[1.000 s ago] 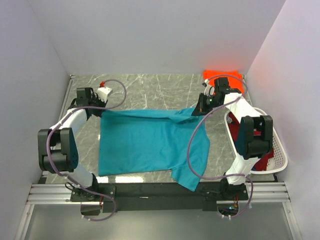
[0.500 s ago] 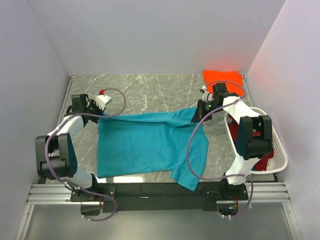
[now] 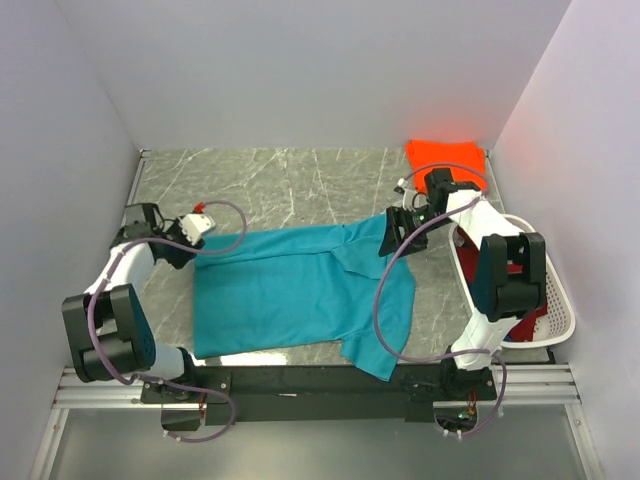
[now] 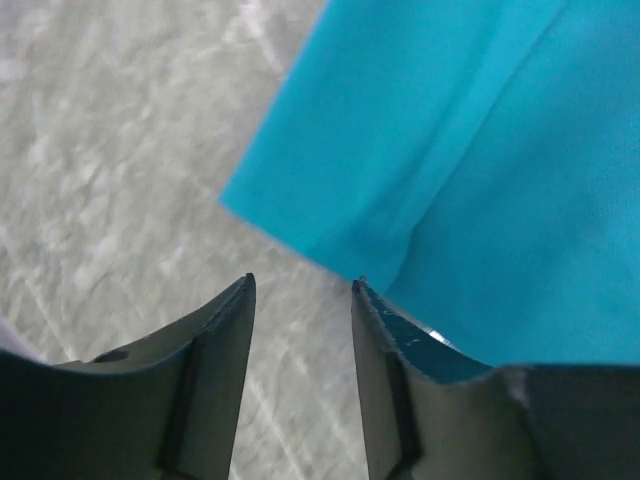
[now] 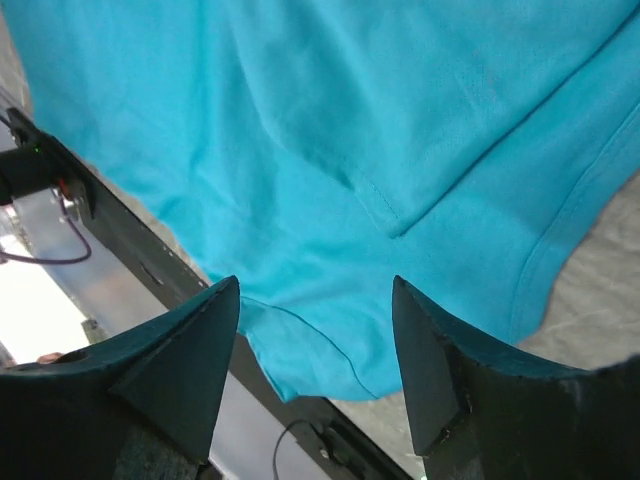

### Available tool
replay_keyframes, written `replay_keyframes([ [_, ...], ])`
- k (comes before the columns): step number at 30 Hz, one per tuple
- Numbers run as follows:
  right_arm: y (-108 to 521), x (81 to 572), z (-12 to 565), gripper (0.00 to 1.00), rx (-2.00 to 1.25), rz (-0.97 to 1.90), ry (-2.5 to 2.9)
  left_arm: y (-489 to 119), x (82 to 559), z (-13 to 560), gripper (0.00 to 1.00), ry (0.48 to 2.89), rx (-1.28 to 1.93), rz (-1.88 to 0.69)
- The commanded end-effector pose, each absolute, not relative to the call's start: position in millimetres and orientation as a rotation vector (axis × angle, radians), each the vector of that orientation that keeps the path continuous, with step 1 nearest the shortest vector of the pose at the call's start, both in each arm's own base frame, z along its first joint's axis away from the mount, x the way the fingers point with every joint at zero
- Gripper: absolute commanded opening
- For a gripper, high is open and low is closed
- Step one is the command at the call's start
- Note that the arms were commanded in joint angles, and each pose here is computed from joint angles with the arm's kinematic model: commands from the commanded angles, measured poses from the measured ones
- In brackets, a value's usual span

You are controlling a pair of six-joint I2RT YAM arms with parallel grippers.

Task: Fold and stack the t-shirts
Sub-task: Fold the tshirt

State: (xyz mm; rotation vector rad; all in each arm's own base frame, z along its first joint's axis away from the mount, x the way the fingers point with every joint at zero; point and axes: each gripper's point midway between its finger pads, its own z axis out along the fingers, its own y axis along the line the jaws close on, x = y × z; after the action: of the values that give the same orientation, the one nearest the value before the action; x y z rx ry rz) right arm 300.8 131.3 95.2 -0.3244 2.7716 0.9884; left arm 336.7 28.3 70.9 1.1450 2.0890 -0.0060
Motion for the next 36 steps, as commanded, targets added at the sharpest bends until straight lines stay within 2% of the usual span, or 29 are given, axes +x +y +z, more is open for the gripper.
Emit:
replay_keyframes([
  [1,130.9,314.7,138.0,0.69,-0.479,0.938,2.644,21.1,338.2,109.9,0.49,2.021,1.114,-0.133],
  [6,125.4,365.8,144.9,0.61,-0.447,0.823,2.61,9.3,347.8,109.1,0.5,2.109,0.925,-0.335],
  [10,127.2,381.5,122.9,0.48,-0.415,0.846,2.696,11.5,356.9,99.2,0.48,2.19,0.799,-0.389],
  [14,131.3,370.9,109.4,0.48,-0.405,0.854,2.762,15.0,356.4,84.0,0.48,2.277,0.72,-0.416],
  [17,132.1,359.8,98.5,0.52,-0.386,0.827,2.797,16.1,351.1,73.8,0.49,2.324,0.684,-0.413],
  [21,129.4,353.4,85.7,0.53,-0.361,0.809,2.817,-9.7,332.8,74.1,0.52,2.311,0.745,-0.503],
  [26,124.8,356.6,68.7,0.52,-0.315,0.763,2.861,-47.7,329.2,78.2,0.53,2.251,0.817,-0.47],
  [36,101.7,372.2,27.3,0.53,-0.216,0.589,2.966,-28.2,344.1,51.2,0.49,2.405,0.694,-0.348],
])
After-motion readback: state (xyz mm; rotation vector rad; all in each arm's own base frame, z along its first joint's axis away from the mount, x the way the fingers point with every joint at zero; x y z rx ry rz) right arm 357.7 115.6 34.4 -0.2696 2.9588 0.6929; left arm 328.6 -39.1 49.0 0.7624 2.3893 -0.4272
